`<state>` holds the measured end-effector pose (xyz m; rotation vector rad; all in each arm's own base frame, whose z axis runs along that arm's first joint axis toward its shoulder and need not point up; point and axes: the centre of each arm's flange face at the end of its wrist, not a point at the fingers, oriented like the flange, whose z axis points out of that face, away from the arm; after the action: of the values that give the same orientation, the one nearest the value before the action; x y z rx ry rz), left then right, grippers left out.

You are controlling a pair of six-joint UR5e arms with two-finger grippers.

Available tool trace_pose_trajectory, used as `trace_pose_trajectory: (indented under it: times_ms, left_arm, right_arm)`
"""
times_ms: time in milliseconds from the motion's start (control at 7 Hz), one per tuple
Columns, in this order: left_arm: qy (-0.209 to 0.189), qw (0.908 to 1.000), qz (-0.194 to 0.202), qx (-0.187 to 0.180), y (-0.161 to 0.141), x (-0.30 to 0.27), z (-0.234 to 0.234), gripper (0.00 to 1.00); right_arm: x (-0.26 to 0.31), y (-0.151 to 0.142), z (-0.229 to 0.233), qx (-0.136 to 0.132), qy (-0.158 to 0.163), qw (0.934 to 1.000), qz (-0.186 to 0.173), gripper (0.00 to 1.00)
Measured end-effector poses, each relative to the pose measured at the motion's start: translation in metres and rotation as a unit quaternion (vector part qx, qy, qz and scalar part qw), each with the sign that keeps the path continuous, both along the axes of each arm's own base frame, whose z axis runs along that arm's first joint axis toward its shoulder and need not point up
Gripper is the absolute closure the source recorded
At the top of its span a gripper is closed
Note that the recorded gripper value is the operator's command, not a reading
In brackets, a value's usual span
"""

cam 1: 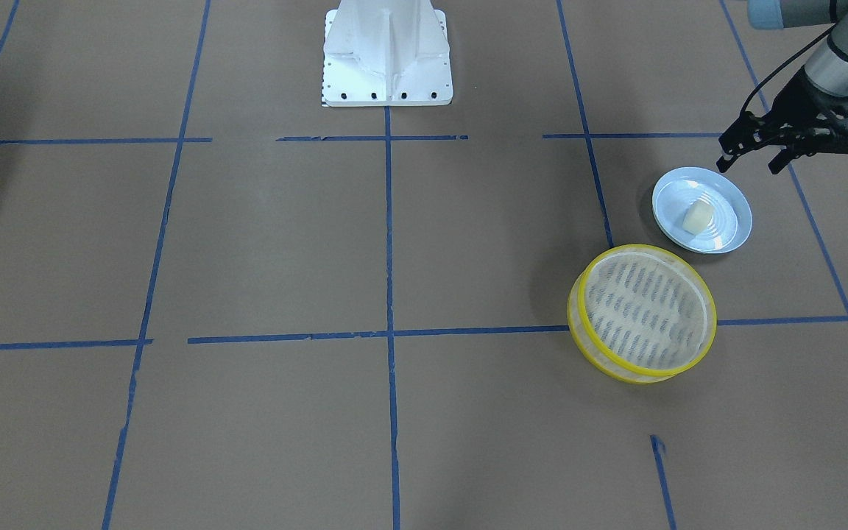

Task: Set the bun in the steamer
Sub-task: 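Move the left gripper down over the pale bun on the blue plate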

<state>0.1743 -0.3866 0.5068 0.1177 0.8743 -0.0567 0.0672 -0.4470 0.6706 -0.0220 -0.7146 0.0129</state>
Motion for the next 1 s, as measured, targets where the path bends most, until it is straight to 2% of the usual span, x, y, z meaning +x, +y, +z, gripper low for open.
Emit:
trace_pose_trajectory:
  times_ms: [429,1000]
  left_arm:
    - [-0.022,0.9997,0.013,-0.001,0.008,0.048,0.03,0.0]
    - [-0.034,0.9992,0.02,0.01,-0.011,0.08,0.043,0.0]
  right_arm:
    - [0.0,0.0,0.0,0.0,0.0,1.0,0.0,0.0]
    - [0.0,0.0,0.0,0.0,0.0,1.0,0.0,0.0]
